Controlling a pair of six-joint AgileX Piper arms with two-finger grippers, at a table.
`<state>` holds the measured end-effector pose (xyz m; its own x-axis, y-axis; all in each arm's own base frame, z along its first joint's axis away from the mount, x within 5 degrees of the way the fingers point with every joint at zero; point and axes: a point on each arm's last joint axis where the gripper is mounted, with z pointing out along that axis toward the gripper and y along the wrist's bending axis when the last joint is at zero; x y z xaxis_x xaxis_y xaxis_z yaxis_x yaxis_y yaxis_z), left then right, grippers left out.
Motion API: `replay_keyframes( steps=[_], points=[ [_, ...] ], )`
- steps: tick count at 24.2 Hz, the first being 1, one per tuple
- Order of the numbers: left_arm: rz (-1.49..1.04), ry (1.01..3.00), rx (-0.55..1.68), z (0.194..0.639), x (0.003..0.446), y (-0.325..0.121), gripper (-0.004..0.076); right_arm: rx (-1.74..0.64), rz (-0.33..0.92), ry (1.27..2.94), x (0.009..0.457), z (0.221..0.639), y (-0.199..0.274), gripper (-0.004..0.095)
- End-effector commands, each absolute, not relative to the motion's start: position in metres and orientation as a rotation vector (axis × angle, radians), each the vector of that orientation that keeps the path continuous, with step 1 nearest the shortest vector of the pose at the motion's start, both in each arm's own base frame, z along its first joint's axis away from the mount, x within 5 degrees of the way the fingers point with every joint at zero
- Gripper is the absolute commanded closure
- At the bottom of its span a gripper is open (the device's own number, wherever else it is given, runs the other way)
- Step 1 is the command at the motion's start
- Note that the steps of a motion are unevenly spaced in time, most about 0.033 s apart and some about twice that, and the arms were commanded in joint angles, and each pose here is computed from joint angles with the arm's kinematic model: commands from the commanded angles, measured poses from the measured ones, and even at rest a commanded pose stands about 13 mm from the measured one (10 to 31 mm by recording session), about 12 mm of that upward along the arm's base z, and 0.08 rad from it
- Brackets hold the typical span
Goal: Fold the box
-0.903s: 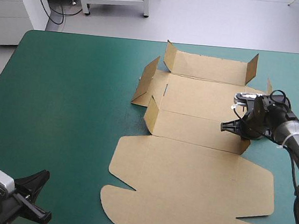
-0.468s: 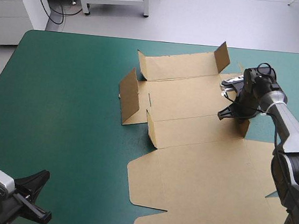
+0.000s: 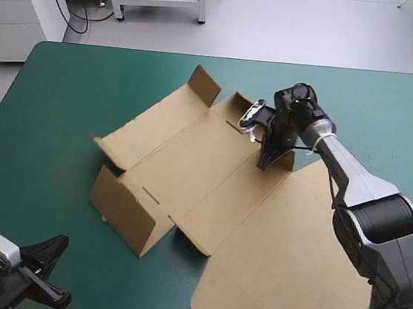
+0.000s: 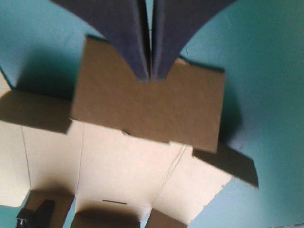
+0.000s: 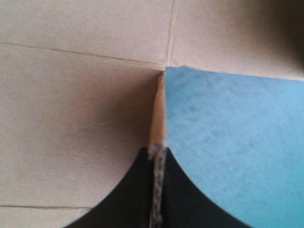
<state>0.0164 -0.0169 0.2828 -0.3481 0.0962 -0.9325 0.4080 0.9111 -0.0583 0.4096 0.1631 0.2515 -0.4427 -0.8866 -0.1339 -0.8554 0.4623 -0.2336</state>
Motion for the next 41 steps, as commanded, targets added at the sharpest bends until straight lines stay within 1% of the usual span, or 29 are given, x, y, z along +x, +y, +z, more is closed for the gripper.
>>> replay_keyframes(
  steps=[1, 4, 8, 15, 19, 23, 27, 29, 31, 32, 33, 35, 36, 41],
  points=[
    [-0.374, 1.842, 0.345, 0.296, 0.019, -0.019, 0.0731, -1.661, -0.235, 2.276, 0.396, 0.283, 0.184, 0.093],
    [-0.374, 1.842, 0.345, 0.296, 0.019, -0.019, 0.0731, -1.777, -0.244, 2.176, 0.389, 0.282, 0.201, 0.093],
    [-0.374, 1.842, 0.345, 0.296, 0.019, -0.019, 0.0731, -1.839, -0.255, 2.062, 0.385, 0.286, 0.217, 0.093],
    [-0.378, 1.842, 0.345, 0.296, 0.019, -0.019, 0.0731, -1.85, -0.236, 1.954, 0.384, 0.291, 0.231, 0.093],
    [-0.378, 1.842, 0.345, 0.296, 0.019, -0.019, 0.0731, -1.834, -0.252, 1.921, 0.391, 0.284, 0.234, 0.093],
    [-0.379, 1.842, 0.344, 0.296, 0.019, -0.019, 0.0731, -1.849, -0.247, 1.934, 0.395, 0.272, 0.237, 0.093],
    [-0.379, 1.842, 0.344, 0.296, 0.019, -0.019, 0.0731, -1.844, -0.257, 1.923, 0.396, 0.273, 0.237, 0.0924],
    [-0.379, 1.842, 0.344, 0.296, 0.019, -0.019, 0.0731, -1.83, -0.256, 1.933, 0.396, 0.278, 0.237, 0.0891],
    [-0.379, 1.842, 0.344, 0.296, 0.019, -0.019, 0.0731, -1.798, -0.25, 1.963, 0.395, 0.295, 0.236, 0.0781],
    [-0.379, 1.842, 0.344, 0.296, 0.019, -0.019, 0.0731, -1.763, -0.247, 1.977, 0.395, 0.31, 0.236, 0.0702],
    [-0.379, 1.842, 0.344, 0.296, 0.019, -0.019, 0.0731, -1.741, -0.241, 1.991, 0.394, 0.318, 0.235, 0.0665],
    [-0.379, 1.842, 0.344, 0.296, 0.019, -0.019, 0.0731, -1.595, -0.212, 2.021, 0.393, 0.344, 0.234, 0.0583],
    [-0.379, 1.842, 0.344, 0.296, 0.019, -0.019, 0.0731, -1.489, -0.194, 2.019, 0.39, 0.365, 0.232, 0.0543],
    [-0.379, 1.842, 0.344, 0.296, 0.019, -0.019, 0.0731, -1.31, -0.164, 2.004, 0.37, 0.411, 0.219, 0.0535]
  ],
)
